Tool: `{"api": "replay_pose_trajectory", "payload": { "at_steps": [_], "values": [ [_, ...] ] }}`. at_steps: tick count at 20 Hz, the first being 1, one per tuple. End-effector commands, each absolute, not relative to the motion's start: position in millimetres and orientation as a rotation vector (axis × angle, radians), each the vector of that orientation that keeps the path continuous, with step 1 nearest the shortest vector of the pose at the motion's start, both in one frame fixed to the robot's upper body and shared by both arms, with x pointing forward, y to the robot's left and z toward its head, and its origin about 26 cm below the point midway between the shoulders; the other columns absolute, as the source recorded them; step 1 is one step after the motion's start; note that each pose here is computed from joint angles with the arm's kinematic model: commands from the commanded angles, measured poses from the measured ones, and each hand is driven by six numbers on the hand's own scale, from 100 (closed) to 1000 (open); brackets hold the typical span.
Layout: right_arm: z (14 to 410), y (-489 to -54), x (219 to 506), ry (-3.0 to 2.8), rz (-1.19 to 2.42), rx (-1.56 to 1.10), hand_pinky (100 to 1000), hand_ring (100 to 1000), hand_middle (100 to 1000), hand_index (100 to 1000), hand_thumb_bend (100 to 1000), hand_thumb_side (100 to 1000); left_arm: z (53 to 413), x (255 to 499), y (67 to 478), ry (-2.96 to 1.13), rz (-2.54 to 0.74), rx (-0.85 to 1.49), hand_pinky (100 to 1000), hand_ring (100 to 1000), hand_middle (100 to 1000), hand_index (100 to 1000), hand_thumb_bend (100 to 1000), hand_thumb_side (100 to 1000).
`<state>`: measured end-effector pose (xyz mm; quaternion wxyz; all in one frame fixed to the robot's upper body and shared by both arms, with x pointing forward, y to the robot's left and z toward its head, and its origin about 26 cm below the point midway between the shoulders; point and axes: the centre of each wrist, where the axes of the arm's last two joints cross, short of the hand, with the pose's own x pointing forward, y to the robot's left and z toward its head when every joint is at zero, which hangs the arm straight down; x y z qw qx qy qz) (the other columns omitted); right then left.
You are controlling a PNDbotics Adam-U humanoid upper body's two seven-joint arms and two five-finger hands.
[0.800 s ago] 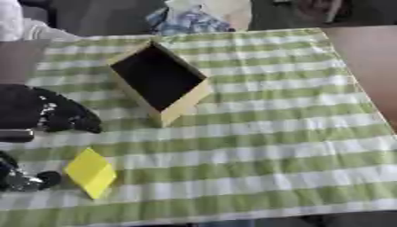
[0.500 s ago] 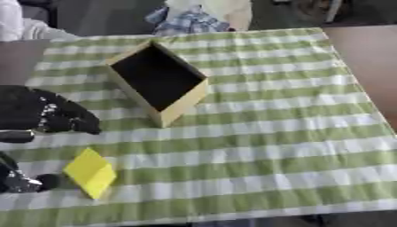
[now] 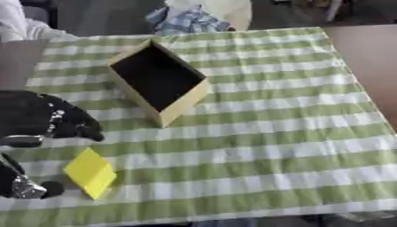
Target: Pick up objects on the table and place them in the box.
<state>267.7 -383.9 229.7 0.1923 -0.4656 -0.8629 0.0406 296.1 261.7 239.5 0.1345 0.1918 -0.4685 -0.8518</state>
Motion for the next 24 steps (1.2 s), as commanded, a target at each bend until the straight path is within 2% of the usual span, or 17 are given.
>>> {"api": "replay_pose_trajectory", "payload": {
  "at_steps": [1,8,13,17,20,23,24],
  "values": [
    [240,-383,266,-2.457,0.131,-1.313,629,628,647,782,100,768,247,294,257,-1.214,-2.671,0.539,830,896,848,934,408,531],
    [240,-382,266,-2.461,0.127,-1.306,627,626,645,781,100,768,239,305,252,-1.147,-2.690,0.531,834,900,850,919,410,647],
    [241,-382,267,-2.464,0.123,-1.303,627,625,644,781,100,768,231,314,255,-1.074,-2.699,0.535,845,913,881,929,436,703],
    [241,-382,267,-2.465,0.121,-1.302,626,624,644,781,100,769,227,319,258,-1.015,-2.715,0.543,856,923,892,941,474,713],
    [241,-382,267,-2.465,0.117,-1.300,624,623,643,781,100,770,224,323,259,-0.983,-2.724,0.550,858,926,898,949,501,690],
    [241,-382,267,-2.466,0.115,-1.298,624,623,642,780,100,769,221,327,260,-0.961,-2.724,0.572,859,928,900,946,561,509],
    [240,-382,267,-2.466,0.114,-1.298,624,622,642,780,100,769,219,329,261,-0.955,-2.721,0.579,859,928,900,944,570,477]
  ]
}}
